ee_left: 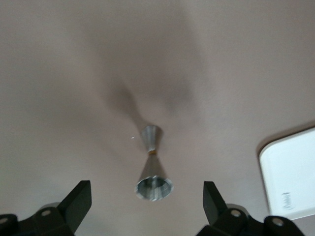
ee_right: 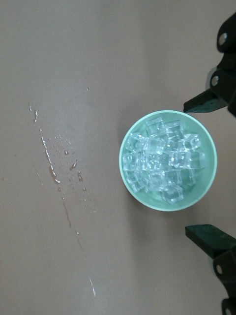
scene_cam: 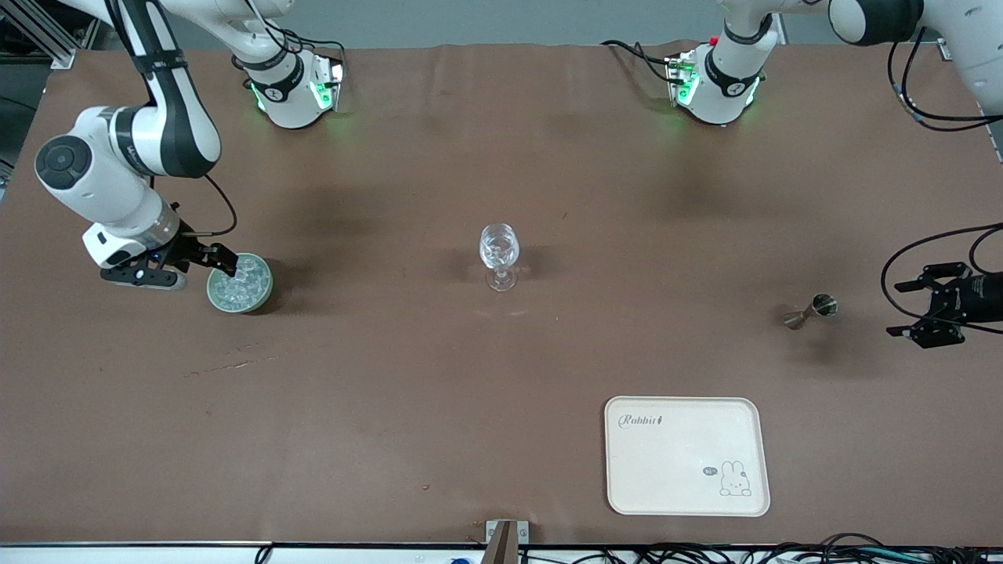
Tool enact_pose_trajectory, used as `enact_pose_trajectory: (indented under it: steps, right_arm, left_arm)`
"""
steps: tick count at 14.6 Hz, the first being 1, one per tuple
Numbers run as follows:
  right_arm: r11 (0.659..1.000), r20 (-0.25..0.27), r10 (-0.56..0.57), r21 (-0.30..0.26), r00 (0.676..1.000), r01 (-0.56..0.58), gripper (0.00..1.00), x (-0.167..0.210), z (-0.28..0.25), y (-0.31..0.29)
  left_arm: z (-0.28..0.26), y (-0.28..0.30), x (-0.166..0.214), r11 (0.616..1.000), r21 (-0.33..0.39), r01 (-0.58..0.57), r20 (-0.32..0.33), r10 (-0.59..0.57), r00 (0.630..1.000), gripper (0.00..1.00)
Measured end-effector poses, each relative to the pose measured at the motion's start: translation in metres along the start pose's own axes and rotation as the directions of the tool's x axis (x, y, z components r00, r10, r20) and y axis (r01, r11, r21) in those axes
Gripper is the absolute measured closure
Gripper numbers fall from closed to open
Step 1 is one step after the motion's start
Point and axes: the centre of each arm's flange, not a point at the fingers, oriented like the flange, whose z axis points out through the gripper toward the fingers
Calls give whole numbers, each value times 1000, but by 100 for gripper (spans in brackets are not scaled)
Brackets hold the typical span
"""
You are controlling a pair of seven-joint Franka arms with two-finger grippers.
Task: Pour wine and add ice with both arms
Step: 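Grasp an ice cube with the right gripper while the left gripper grasps the jigger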
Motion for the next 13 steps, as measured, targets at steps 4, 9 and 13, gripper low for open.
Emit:
enact_pose_trajectory:
  steps: [4,9,13]
  right_arm:
    - [1000,1,9,-4,1000,-9,0,0,36,7]
    - [1000,-6,7,-4,1000,-7,14,-12,64,10]
    - [1000,3,4,-4,1000,-4,22,-16,71,9]
  left_arm:
    - [31,-16,24,996,-31,87,109,-83,991,0]
    - [84,-23,39,981,-53,189,235,-171,957,0]
    - [123,-34,46,972,-28,232,298,-214,930,0]
